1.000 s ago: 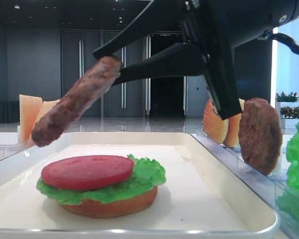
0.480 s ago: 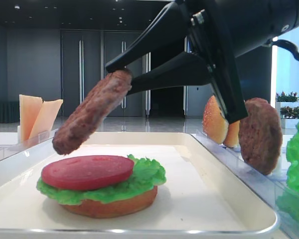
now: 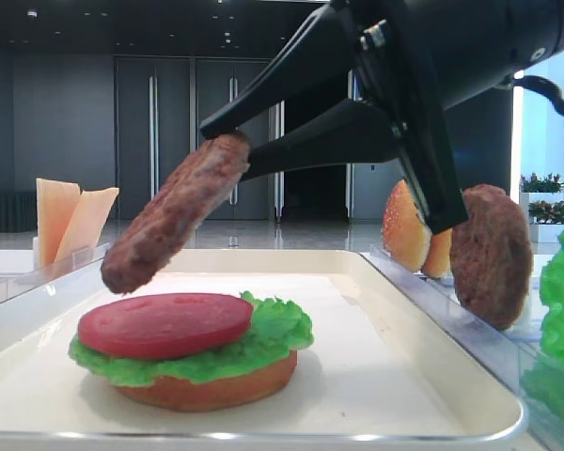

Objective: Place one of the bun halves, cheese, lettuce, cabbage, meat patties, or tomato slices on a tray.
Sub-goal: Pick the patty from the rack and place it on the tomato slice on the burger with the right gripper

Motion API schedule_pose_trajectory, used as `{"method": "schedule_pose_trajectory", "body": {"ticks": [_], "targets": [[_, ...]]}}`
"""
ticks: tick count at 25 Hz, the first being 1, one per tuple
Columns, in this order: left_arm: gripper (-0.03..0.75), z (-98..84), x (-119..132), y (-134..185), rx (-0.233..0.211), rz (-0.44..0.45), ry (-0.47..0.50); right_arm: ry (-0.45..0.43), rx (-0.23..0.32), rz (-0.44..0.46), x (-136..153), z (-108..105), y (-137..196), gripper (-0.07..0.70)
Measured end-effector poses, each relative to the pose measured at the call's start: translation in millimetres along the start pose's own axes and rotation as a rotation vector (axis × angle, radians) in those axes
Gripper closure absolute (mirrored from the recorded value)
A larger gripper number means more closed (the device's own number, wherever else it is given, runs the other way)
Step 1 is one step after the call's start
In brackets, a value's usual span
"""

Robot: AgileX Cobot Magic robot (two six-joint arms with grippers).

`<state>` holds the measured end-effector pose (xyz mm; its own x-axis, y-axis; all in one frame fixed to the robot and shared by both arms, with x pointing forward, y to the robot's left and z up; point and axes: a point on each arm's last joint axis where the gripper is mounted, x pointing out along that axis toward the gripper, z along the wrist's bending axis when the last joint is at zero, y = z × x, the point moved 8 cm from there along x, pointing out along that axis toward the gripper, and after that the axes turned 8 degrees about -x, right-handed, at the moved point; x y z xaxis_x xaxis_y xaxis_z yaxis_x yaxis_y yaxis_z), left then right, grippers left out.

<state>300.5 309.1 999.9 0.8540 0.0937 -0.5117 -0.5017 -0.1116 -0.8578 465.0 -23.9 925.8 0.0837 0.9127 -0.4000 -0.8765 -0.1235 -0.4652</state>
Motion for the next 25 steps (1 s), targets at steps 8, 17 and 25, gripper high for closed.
{"method": "schedule_pose_trajectory", "body": {"ticks": [8, 17, 25], "targets": [[0.325, 0.0, 0.0, 0.0, -0.001, 0.0, 0.0, 0.0, 0.0, 0.0, 0.0, 0.0, 0.0, 0.459], [0.325, 0.0, 0.0, 0.0, -0.001, 0.0, 0.0, -0.01, 0.009, -0.008, -2.6, -0.3, -2.5, 0.459], [0.325, 0.0, 0.0, 0.0, -0.001, 0.0, 0.0, -0.018, 0.031, 0.011, 1.2, -5.9, 1.6, 0.459]]}}
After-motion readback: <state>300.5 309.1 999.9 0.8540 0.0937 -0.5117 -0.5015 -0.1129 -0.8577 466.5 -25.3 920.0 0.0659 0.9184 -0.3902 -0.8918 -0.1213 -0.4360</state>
